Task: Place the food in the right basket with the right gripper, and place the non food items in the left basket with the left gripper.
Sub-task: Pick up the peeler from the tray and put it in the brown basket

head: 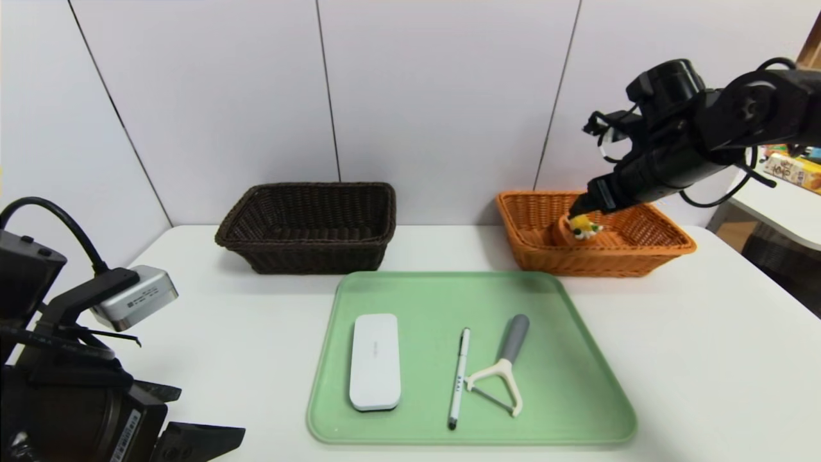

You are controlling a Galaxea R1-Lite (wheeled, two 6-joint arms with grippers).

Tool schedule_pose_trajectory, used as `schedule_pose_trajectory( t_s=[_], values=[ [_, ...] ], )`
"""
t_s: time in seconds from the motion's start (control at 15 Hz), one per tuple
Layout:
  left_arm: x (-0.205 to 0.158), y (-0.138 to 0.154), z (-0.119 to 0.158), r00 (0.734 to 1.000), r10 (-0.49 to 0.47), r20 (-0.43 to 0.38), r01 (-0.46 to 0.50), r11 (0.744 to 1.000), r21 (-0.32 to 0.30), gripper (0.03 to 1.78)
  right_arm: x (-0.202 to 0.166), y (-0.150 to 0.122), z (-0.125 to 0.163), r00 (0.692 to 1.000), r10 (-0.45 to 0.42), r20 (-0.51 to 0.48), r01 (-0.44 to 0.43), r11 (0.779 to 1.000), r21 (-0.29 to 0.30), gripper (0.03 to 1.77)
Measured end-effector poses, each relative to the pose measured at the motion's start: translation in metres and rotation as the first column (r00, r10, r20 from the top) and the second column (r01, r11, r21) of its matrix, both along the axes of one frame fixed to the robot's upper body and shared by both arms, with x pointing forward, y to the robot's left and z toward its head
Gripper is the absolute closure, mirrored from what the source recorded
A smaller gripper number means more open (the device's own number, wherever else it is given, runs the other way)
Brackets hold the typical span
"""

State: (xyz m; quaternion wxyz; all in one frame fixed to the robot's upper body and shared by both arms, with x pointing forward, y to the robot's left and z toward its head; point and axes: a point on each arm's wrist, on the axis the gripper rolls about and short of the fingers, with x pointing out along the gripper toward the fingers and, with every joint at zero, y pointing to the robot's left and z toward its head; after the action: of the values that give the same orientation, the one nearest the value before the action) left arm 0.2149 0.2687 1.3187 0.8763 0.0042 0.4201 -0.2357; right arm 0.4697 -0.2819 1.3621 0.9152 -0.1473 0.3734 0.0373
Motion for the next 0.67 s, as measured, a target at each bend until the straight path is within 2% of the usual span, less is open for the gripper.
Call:
schedule_pose_trajectory(
  t_s=[0.27, 0.67],
  values=[
    [0.0, 0.0, 0.0, 1.0, 0.0, 0.002, 0.0, 1.0, 0.0, 0.12, -0.053, -0.003, 0.022, 1.0, 0.017, 0.009, -0.017, 1.0, -0.001, 0.11],
    [0.0, 0.0, 0.001, 1.0, 0.0, 0.003, 0.0, 1.0, -0.002, 0.12, -0.146, -0.013, 0.021, 0.998, 0.056, -0.03, -0.056, 0.998, 0.026, 0.11]
  ],
)
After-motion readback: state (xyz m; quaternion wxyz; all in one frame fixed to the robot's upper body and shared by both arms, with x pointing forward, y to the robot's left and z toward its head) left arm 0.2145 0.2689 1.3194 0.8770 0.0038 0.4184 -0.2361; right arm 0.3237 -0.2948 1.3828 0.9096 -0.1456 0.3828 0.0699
